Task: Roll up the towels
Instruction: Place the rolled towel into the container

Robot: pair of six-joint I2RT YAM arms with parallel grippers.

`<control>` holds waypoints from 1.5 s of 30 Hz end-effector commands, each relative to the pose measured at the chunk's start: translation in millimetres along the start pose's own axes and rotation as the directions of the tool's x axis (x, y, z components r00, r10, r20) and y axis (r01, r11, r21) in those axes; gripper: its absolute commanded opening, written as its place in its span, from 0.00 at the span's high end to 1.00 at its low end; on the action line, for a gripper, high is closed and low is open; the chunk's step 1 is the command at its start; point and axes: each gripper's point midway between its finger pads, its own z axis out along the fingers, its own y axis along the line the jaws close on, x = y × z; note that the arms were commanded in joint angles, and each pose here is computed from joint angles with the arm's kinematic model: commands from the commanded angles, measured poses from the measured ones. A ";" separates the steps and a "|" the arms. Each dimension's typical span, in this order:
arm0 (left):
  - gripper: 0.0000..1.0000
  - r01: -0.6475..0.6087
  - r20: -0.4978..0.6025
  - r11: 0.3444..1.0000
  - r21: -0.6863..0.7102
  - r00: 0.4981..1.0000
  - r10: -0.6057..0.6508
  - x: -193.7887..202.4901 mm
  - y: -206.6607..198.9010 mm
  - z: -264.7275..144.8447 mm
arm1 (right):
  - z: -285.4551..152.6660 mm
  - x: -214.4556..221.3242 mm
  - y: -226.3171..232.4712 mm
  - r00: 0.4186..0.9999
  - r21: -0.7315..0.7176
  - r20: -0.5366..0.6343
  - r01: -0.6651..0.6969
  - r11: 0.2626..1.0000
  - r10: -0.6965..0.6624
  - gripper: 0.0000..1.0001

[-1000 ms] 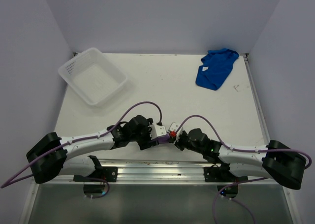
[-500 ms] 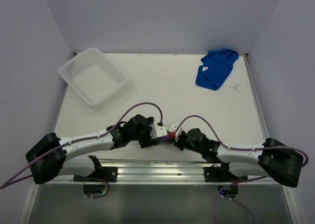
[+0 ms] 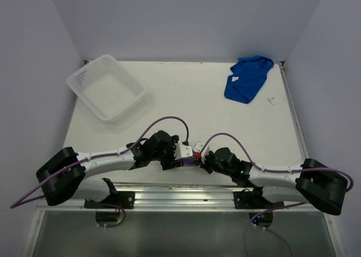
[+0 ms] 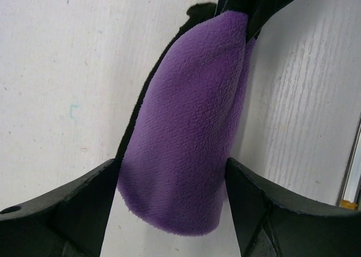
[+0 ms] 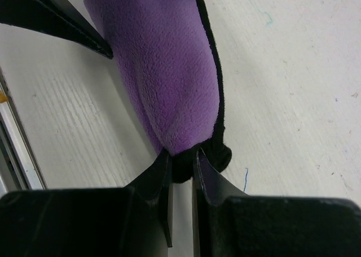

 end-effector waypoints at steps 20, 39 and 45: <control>0.80 -0.003 0.051 1.000 0.010 0.999 0.003 -7.5 11.0 18.1 | -11.0 -44.7 -10.2 0.980 0.054 0.187 -0.080 0.995 0.069 0.54; 1.00 0.121 -0.132 0.988 -0.094 0.982 -0.133 10.5 39.7 26.9 | -74.1 -61.7 -83.1 0.895 0.408 0.421 -0.333 0.850 0.149 0.20; 1.00 0.244 -0.109 0.933 -0.263 0.954 -0.280 5.7 93.7 2.8 | -78.8 -57.8 -90.4 0.888 0.444 0.430 -0.364 0.819 0.161 0.18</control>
